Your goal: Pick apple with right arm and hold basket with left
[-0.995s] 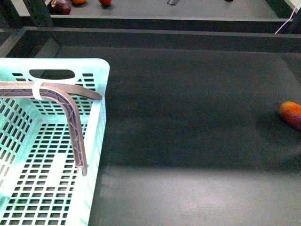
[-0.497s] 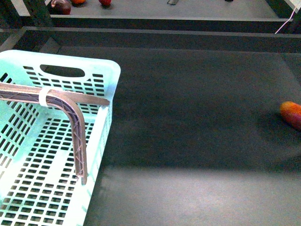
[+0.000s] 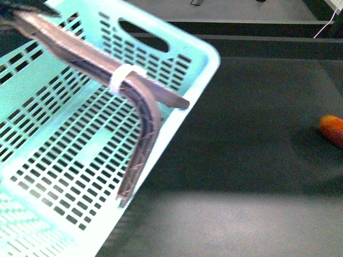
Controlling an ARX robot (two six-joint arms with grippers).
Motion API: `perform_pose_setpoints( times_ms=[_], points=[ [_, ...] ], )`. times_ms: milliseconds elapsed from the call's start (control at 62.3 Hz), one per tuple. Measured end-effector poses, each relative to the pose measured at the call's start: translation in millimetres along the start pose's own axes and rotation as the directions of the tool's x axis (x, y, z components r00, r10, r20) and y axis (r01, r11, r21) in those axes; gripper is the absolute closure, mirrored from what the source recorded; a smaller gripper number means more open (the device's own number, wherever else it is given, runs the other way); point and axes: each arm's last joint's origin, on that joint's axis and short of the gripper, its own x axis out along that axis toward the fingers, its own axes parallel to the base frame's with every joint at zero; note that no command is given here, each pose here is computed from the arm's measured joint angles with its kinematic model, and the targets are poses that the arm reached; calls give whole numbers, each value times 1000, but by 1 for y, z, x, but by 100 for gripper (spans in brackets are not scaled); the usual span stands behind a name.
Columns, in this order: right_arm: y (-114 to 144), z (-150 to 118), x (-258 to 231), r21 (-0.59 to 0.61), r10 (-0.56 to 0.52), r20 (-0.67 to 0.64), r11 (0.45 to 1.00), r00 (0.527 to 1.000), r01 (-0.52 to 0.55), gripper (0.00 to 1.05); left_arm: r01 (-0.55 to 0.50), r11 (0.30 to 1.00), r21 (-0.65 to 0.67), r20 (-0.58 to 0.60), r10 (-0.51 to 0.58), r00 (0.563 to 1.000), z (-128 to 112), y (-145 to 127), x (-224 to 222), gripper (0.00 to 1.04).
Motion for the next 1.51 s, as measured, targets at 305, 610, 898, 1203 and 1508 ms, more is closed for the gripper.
perform_pose_setpoints(
  times_ms=[305, 610, 898, 1203, 1508],
  points=[
    [0, 0, 0, 0, 0, 0, 1000, 1000, 0, 9, 111, 985, 132, -210, -81, 974, -59, -45, 16, 97],
    [0, 0, 0, 0, 0, 0, 1000, 1000, 0, 9, 154, 969, 194, -289, -93, 953, -90, -53, 16, 97],
    [0, 0, 0, 0, 0, 0, 1000, 1000, 0, 9, 158, 966, 205, -280, -97, 955, -89, -54, 16, 97],
    [-7, -18, 10, 64, -209, -546, 955, 811, 290, 9, 163, 965, 207, -281, -101, 954, -89, -55, 16, 97],
    [-46, -45, 83, 10, -279, -585, 936, 762, 351, 9, 162, 965, 208, -279, -100, 955, -89, -55, 16, 97]
  ],
)
